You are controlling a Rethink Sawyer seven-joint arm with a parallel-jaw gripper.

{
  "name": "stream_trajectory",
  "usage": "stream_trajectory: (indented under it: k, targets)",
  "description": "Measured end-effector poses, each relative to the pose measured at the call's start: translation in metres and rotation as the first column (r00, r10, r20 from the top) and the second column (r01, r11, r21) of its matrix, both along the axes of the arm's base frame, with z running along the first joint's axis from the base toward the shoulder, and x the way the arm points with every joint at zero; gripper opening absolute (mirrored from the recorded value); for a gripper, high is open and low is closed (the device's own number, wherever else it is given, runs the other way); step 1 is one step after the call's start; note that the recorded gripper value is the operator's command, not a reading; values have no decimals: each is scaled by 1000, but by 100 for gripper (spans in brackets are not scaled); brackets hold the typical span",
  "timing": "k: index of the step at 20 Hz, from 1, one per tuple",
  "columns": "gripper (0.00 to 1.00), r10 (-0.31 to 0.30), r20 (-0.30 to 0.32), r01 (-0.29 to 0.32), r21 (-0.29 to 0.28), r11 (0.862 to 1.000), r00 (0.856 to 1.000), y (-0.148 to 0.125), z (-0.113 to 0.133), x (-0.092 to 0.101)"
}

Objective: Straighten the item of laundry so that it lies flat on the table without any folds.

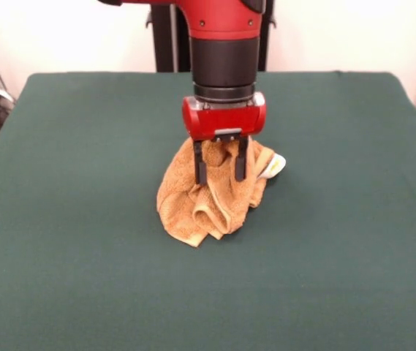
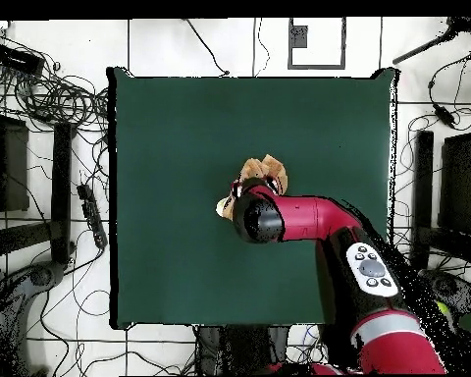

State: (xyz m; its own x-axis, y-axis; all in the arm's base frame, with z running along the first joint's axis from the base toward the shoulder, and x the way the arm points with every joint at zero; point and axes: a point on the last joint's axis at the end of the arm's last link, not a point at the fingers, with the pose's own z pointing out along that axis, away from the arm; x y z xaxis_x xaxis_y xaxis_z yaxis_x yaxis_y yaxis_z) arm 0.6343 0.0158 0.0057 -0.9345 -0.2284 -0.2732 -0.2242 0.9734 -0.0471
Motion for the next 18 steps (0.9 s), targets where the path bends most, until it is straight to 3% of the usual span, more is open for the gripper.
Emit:
stream_trajectory:
  k: [6, 18]
  targets:
    - [100, 8, -3, -8, -6, 1000, 1000, -5, -6, -2]
    - [100, -42, -1, 42, -6, 999, 999, -37, -5, -1]
